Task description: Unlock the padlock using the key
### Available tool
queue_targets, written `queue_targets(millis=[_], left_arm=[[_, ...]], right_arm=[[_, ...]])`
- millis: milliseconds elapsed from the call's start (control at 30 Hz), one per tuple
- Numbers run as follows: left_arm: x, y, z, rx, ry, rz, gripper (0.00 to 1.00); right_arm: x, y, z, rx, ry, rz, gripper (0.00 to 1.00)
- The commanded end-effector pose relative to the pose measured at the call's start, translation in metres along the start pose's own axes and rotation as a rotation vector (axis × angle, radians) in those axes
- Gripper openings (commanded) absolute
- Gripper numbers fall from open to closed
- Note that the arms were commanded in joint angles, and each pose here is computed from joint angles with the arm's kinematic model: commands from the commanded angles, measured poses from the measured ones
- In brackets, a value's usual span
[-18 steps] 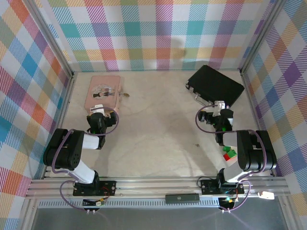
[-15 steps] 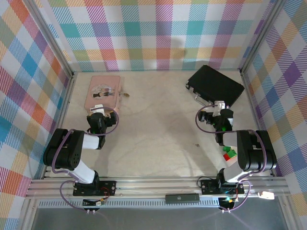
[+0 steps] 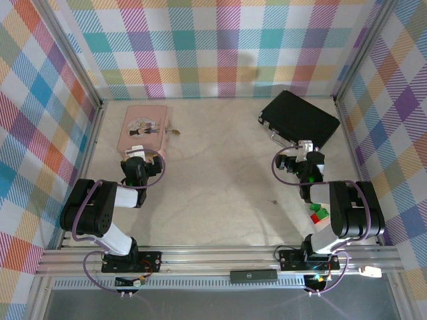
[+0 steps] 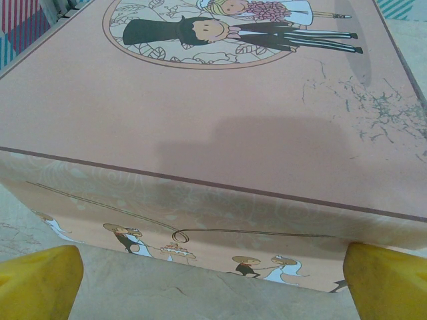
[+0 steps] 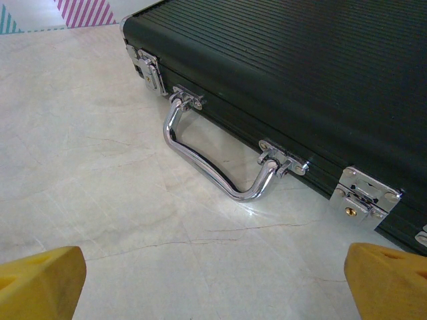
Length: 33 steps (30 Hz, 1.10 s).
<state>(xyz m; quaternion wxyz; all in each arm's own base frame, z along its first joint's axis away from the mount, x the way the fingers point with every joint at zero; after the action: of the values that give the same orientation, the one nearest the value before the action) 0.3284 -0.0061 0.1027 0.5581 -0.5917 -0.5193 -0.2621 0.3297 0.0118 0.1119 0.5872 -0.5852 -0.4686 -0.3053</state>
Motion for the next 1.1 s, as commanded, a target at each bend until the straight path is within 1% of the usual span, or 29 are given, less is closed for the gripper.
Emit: queue_targets(millis=[0,200,300,433,467,533,567,633,700,767,867,933,1000,1033,1067], left_arm=[[0.008,0.001,-0.004,-0.022,0.001,-0.026,0.99],[0.007,0.001,-0.004,-0.024,-0.001,-0.021,1.0],[0.008,-0.001,-0.001,-0.005,-0.005,-0.04,0.99],[0.021,-0.015,-0.004,0.015,0.001,-0.074,0.99],[0.028,-0.02,-0.008,0.024,0.012,-0.084,1.0],[0.043,-0.033,-0.018,0.05,0.044,-0.094,1.0],[0.05,-0.038,-0.022,0.044,0.023,-0.089,1.0],[0.064,-0.048,-0.034,-0.031,-0.104,-0.075,1.0],[0.07,-0.056,-0.047,-0.138,-0.226,-0.046,1.0],[0.072,-0.062,-0.062,-0.201,-0.313,0.007,1.0],[0.069,-0.07,-0.088,-0.268,-0.367,0.086,1.0],[0.062,-0.073,-0.105,-0.328,-0.407,0.157,1.0],[0.053,-0.076,-0.124,-0.439,-0.44,0.242,0.99],[0.049,-0.077,-0.132,-0.484,-0.464,0.276,1.0],[0.044,-0.078,-0.138,-0.509,-0.485,0.303,1.0]], right_arm=[[0.007,0.002,0.0,-0.006,-0.011,-0.028,0.99],[0.007,0.002,0.0,-0.003,-0.012,-0.029,0.99],[0.012,0.001,-0.001,-0.006,-0.013,-0.03,1.0],[0.037,-0.017,0.011,0.03,-0.078,-0.029,0.93],[0.046,-0.022,0.013,0.024,-0.093,-0.032,0.93],[0.064,-0.035,0.019,0.025,-0.056,-0.031,0.92],[0.071,-0.04,0.02,0.025,-0.01,-0.024,0.92],[0.079,-0.048,0.023,0.037,0.177,0.045,0.91],[0.079,-0.052,0.038,0.114,0.275,0.129,0.87],[0.076,-0.056,0.056,0.151,0.278,0.222,0.82],[0.062,-0.062,0.08,0.181,0.275,0.379,0.79],[0.047,-0.066,0.093,0.242,0.331,0.539,0.78],[0.032,-0.068,0.105,0.312,0.36,0.669,0.68],[0.023,-0.069,0.11,0.331,0.354,0.718,0.64],[0.015,-0.07,0.114,0.33,0.336,0.749,0.61]])
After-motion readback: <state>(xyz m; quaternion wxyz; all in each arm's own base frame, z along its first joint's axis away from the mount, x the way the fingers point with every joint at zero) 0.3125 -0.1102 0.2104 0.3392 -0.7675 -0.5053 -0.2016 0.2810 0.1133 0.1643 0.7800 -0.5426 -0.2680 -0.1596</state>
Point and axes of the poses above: each hand's point on the last joint's axis, 136 mm out from that joint toward the fingers, its own y axis out along the fingers, its own z axis along the line the jaws close on, x = y × z, the point moved 7 cm from there along -y, back along the fingers, and after that the axes turned 14 degrees about -y, right-handed, at the moved point
